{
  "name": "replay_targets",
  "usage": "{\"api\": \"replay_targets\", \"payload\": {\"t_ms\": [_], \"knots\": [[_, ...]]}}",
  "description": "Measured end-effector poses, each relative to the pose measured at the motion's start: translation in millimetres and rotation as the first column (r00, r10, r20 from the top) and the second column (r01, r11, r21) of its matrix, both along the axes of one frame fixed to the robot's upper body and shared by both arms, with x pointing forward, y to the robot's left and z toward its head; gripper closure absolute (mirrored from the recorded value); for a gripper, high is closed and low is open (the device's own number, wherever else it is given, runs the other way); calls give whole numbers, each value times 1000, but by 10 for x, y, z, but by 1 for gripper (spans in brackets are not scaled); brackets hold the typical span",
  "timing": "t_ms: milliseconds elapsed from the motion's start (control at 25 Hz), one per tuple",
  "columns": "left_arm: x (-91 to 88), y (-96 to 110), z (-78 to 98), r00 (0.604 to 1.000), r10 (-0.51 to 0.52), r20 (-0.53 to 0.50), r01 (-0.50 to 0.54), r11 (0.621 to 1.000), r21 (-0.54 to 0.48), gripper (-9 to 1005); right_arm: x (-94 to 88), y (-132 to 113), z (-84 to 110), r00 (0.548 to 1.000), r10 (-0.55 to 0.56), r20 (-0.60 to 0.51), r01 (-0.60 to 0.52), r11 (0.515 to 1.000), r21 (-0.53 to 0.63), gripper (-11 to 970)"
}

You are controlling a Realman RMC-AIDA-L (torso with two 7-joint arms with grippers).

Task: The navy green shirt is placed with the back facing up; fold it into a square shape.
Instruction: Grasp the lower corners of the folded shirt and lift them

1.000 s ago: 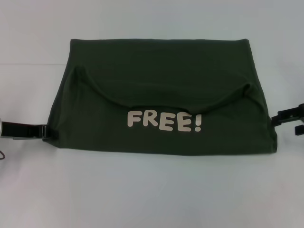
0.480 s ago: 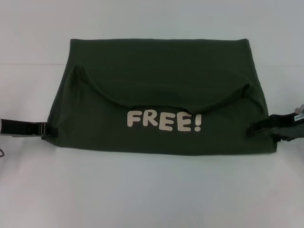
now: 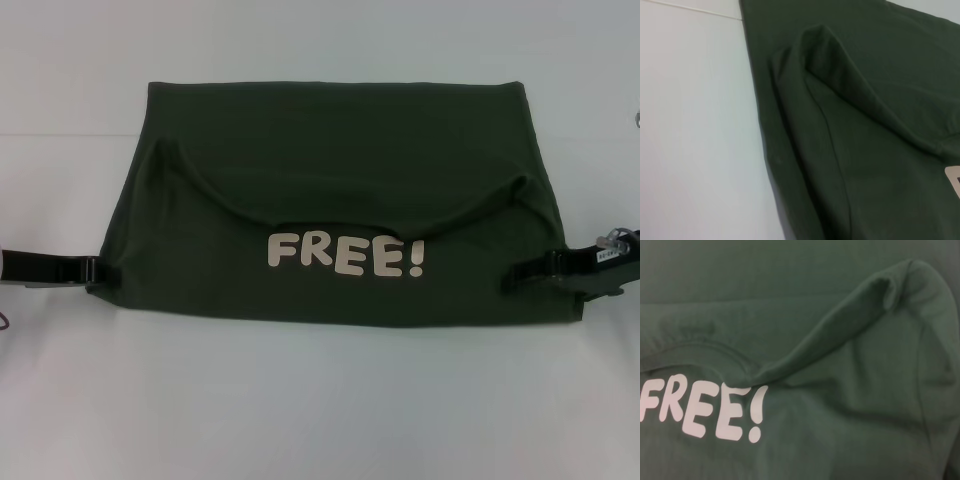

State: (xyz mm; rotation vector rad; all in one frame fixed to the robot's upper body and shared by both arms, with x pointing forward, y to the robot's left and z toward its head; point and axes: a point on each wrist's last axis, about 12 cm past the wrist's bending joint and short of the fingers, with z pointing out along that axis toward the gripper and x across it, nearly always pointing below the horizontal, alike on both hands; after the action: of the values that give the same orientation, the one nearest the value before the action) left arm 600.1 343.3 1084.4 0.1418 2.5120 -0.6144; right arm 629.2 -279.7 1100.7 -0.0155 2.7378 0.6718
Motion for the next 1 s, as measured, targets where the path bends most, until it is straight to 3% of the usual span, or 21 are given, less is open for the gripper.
{"api": "replay_targets", "payload": {"t_ms": [200,480,1000], "knots": [[-2,4,-2,1000,5,-1,-5,1000,-3,981,-7,23,12,1000,18,12,-18,1000,0,69],[-7,-8,-11,1000,5,-3,-5,1000,-6,980,-29,20,-18,1000,24,5,-24,1000,-2,511],[-7,15,6,1000,7,-4,-7,1000,-6,981,-71,-91,-32,1000,1,0,-1,1000,2,837]]}}
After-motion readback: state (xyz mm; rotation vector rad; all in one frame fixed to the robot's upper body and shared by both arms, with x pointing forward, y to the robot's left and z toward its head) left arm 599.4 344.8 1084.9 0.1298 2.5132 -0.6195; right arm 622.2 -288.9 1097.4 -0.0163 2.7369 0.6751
